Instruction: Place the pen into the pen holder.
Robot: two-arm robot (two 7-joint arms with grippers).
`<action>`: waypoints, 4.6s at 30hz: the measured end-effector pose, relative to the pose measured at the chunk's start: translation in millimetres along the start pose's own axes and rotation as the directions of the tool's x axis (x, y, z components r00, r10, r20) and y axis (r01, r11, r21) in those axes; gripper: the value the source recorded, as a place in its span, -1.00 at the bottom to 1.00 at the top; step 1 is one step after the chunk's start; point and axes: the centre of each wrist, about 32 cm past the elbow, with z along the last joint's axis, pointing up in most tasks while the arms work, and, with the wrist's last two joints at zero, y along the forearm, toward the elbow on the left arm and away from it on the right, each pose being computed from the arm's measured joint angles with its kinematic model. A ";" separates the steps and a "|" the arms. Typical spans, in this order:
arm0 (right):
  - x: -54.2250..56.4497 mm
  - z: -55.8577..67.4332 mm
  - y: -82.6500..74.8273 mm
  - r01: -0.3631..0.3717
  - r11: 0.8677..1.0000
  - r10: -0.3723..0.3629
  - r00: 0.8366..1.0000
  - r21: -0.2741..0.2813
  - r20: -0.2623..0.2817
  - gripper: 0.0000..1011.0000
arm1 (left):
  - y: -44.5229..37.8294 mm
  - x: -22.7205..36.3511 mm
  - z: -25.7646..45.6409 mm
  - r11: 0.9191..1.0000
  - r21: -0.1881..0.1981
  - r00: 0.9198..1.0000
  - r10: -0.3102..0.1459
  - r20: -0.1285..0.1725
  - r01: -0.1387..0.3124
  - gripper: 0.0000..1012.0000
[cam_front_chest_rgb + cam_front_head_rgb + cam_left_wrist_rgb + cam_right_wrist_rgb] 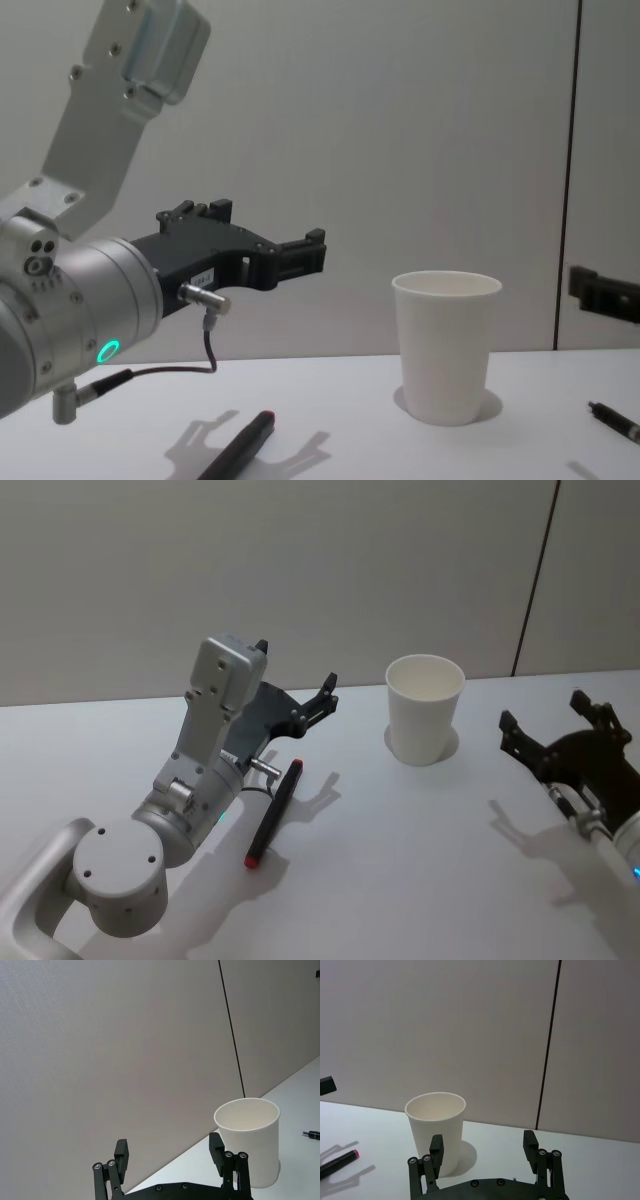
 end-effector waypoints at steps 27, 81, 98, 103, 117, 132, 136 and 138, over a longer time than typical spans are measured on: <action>8.8 -0.3 -22.7 0.140 0.977 -0.137 0.990 -0.160 0.035 0.98 | 0.0 0.0 0.0 1.000 0.000 1.000 0.000 0.000 0.000 0.98; -8.3 2.9 38.1 0.216 0.855 -0.228 0.973 -0.471 0.032 0.98 | 0.0 0.0 0.0 1.000 0.000 1.000 0.000 0.000 0.000 0.98; -7.9 -3.3 44.7 0.222 0.845 -0.233 0.972 -0.486 0.039 0.95 | 0.0 0.0 0.0 1.000 0.000 1.000 0.000 0.000 0.000 0.98; -7.9 -3.8 45.6 0.222 0.845 -0.233 0.972 -0.486 0.038 0.75 | 0.0 0.0 0.0 1.000 0.000 1.000 0.000 0.000 0.000 0.98; -7.6 -4.9 46.5 0.224 0.844 -0.235 0.971 -0.488 0.040 -0.09 | 0.0 0.0 0.0 1.000 0.000 1.000 0.000 0.000 0.000 0.98; -7.7 -5.5 46.8 0.226 0.842 -0.236 0.971 -0.490 0.042 -0.76 | 0.0 0.0 0.0 1.000 0.000 1.000 0.000 0.000 0.000 0.98; -7.5 -5.5 46.7 0.224 0.845 -0.235 0.971 -0.486 0.039 -0.76 | 0.0 0.0 0.0 1.000 0.000 1.000 0.000 0.000 0.000 0.98; -7.4 -5.6 46.6 0.222 0.847 -0.234 0.972 -0.482 0.037 -0.76 | 0.0 0.0 0.0 1.000 0.000 1.000 0.000 0.000 0.000 0.98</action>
